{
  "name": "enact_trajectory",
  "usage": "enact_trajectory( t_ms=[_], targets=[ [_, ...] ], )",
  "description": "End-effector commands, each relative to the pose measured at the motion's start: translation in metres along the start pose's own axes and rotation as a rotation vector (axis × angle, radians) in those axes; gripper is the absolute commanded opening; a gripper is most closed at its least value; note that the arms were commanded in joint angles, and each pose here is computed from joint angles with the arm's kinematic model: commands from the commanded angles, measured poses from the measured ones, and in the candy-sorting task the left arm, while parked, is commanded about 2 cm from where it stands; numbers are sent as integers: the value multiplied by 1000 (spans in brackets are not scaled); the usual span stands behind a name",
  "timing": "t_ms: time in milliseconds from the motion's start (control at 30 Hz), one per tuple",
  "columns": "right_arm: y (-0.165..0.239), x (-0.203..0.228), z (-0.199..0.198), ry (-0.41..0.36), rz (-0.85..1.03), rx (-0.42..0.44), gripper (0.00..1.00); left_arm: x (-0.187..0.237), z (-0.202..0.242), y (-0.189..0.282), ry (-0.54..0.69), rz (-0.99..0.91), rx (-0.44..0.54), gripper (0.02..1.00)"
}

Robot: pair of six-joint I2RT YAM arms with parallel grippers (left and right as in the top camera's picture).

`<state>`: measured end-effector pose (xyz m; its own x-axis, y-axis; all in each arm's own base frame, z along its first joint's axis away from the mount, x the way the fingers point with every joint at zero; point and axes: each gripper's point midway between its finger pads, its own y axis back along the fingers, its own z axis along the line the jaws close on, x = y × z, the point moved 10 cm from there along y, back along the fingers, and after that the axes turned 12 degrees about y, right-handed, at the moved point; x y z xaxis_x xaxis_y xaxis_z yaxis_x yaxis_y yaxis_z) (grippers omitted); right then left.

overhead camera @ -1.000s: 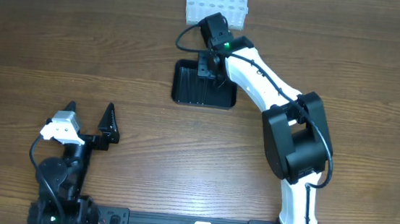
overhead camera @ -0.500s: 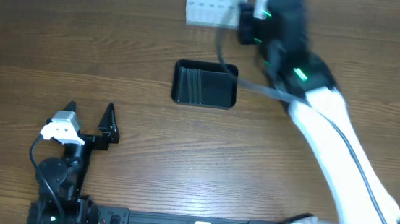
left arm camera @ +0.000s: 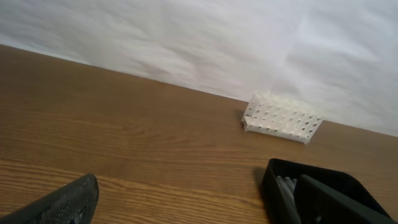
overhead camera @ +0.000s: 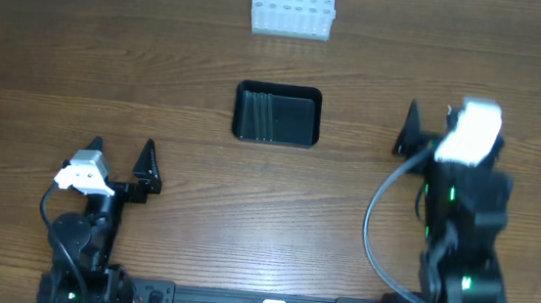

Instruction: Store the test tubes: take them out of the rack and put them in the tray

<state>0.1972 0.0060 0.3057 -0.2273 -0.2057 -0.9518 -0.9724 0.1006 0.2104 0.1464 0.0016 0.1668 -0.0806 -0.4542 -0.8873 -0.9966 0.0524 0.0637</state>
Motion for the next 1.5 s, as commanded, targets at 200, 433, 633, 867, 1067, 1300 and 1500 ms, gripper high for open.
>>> enact_trajectory(
  t_ms=[200, 433, 633, 867, 1067, 1300, 1500],
  targets=[
    [23, 82, 5, -20, -133, 65, 993, 1, 0, 0, 12, 5, 7, 1000],
    [20, 119, 13, -16, -148, 69, 991, 1, 0, 0, 12, 5, 7, 1000],
    [22, 135, 16, -24, -191, 75, 993, 1, 0, 0, 12, 5, 7, 1000],
    [20, 145, 17, -18, -150, 84, 991, 1, 0, 0, 12, 5, 7, 1000],
    [21, 141, 14, -27, -176, 118, 993, 1, 0, 0, 12, 5, 7, 998],
    [20, 146, 15, -21, -146, 112, 991, 1, 0, 0, 12, 5, 7, 1000],
    [20, 146, 15, -21, -146, 112, 991, 1, 0, 0, 12, 5, 7, 1000]
  ],
)
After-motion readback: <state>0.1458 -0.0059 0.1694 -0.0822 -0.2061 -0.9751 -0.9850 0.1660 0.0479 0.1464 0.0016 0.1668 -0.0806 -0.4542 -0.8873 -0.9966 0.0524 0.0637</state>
